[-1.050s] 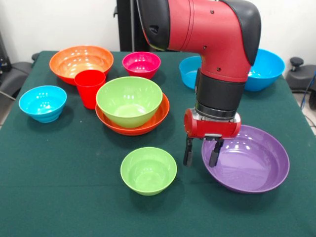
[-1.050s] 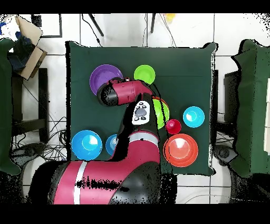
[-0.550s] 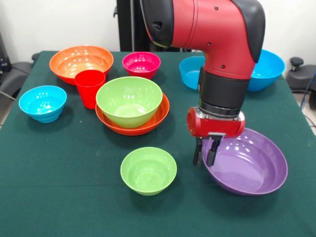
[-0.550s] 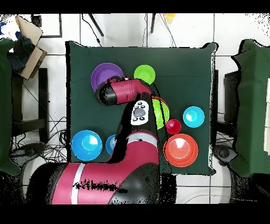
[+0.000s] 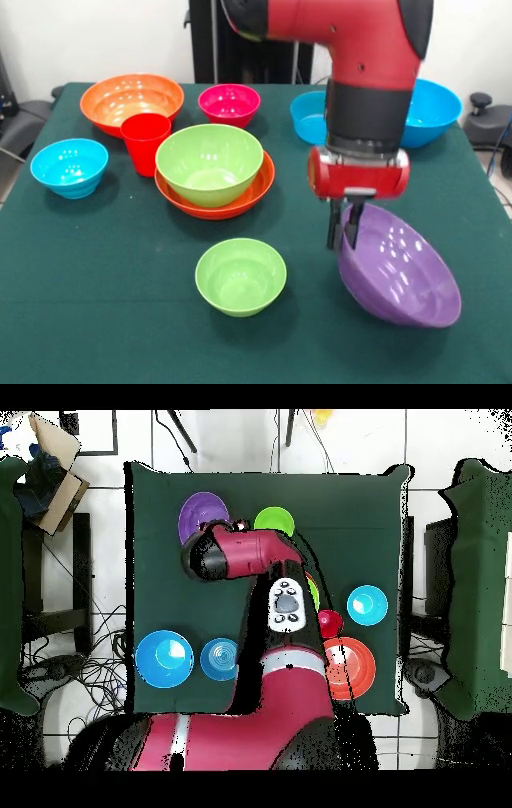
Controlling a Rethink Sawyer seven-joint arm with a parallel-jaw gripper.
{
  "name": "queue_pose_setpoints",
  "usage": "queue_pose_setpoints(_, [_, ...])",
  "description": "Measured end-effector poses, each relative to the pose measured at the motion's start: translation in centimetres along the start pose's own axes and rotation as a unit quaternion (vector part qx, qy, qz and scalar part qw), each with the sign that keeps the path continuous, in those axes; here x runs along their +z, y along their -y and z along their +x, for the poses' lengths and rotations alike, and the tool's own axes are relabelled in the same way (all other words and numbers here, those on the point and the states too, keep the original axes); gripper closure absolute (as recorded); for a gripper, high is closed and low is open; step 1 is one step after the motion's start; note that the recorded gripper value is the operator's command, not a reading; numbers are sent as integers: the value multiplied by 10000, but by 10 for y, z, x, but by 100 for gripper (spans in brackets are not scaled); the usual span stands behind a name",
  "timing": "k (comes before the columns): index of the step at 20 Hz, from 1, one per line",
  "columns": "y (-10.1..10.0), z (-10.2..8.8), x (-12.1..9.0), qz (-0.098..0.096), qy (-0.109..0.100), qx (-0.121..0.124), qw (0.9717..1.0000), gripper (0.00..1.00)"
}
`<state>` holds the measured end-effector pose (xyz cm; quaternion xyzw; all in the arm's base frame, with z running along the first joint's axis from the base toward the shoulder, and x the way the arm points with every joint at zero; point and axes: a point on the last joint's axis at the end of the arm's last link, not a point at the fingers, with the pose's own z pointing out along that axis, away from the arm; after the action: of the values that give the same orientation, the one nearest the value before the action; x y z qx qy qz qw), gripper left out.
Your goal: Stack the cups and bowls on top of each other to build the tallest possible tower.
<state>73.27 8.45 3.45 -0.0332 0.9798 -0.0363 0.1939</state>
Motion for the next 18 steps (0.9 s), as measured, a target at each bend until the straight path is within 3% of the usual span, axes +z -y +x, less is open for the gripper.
queue_pose_setpoints(4, [20, -15, -30, -176, 59, 315, 9993, 100])
queue_pose_setpoints(6, [37, -20, -55, -216, -9, 504, 9985, 100])
queue_pose_setpoints(7, [53, -23, -81, -207, -108, 652, 9976, 100])
queue_pose_setpoints(12, [75, -23, -131, -141, -231, 811, 9963, 100])
queue_pose_setpoints(15, [85, -15, -168, -121, -194, 867, 9960, 100])
queue_pose_setpoints(18, [90, -2, -187, -165, -157, 907, 9956, 100])
